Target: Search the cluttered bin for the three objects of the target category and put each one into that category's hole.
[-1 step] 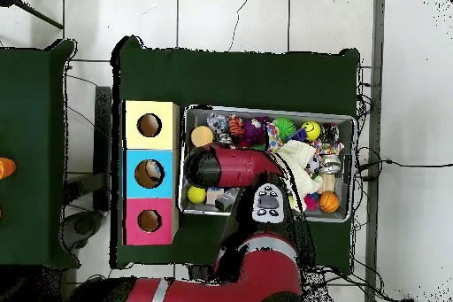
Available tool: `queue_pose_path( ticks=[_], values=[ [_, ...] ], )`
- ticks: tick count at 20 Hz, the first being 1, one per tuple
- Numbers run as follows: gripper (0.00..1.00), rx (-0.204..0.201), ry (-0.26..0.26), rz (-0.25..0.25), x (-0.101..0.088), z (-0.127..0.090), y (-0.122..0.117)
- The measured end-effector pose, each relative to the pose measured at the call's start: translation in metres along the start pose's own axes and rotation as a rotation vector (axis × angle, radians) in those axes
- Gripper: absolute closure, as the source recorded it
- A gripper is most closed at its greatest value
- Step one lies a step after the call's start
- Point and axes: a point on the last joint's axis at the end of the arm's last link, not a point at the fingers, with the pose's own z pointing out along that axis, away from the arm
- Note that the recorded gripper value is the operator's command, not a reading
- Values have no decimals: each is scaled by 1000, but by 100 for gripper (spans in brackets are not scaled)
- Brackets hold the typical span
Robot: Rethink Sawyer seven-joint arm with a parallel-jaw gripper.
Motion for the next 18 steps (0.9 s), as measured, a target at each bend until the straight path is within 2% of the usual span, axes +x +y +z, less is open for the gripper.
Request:
queue_pose_path(
  ticks=[6, 9, 14, 15, 18],
  values=[
    [100, -6, 3, 11, -1, 0, 1],
    [100, -11, 14, 21, -2, -8, 2],
    [100, -25, 99, 23, -1, -51, 8],
    [100, -32, 142, 18, -1, -69, 11],
    [100, -46, 216, 9, -1, -97, 18]
  ],
)
